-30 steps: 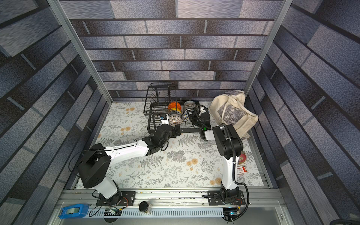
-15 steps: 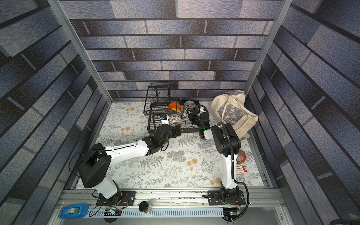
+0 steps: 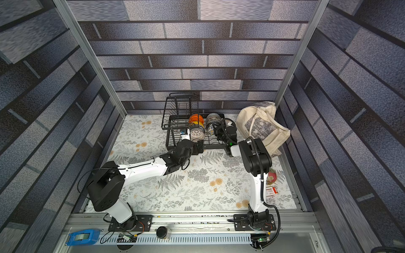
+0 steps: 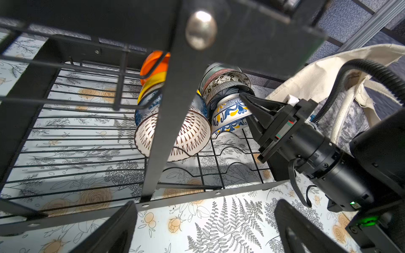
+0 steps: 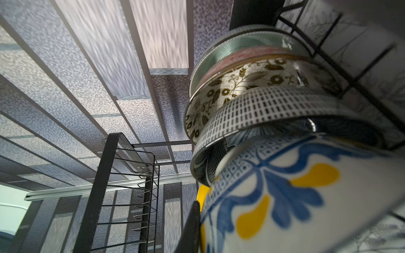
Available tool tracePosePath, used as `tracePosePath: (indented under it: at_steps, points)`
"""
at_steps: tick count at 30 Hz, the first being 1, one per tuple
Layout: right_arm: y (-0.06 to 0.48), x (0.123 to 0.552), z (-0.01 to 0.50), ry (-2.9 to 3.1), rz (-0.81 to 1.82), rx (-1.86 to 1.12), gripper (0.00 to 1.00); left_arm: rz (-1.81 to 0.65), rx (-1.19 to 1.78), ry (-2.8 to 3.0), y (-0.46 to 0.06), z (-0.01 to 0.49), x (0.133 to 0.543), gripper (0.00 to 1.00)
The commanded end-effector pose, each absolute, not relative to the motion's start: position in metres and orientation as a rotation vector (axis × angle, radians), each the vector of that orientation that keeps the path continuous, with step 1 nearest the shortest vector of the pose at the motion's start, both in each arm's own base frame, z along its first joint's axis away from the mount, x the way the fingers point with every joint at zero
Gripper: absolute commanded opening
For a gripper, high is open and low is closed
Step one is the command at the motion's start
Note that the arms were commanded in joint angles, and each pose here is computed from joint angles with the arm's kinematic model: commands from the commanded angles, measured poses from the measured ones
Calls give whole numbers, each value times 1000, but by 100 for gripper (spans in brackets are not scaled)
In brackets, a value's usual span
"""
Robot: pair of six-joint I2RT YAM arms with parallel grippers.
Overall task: Load bowls into a dish rack
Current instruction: Place the bowl in the dish rack.
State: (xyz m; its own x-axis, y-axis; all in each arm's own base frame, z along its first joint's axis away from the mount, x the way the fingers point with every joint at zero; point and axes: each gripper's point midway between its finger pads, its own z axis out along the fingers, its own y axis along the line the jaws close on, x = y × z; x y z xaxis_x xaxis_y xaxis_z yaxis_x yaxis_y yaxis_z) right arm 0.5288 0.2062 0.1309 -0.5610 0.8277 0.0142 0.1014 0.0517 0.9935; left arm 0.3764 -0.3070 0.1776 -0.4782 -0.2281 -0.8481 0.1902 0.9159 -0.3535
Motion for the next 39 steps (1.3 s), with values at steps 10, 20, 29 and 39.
tracePosePath:
  at_steps: [10, 20, 29, 39]
  points:
    - [213, 524, 136, 1784, 1604, 1019, 9, -522, -63, 1989, -306, 194, 378, 100]
    - [213, 520, 124, 1829, 1602, 1104, 14, -528, -57, 1984, -308, 197, 378, 100]
    - [210, 516, 110, 1870, 1567, 1224, 16, -524, -58, 1988, -307, 195, 377, 100]
    - [214, 525, 106, 1852, 1610, 1327, 15, -521, -62, 1986, -303, 195, 376, 100]
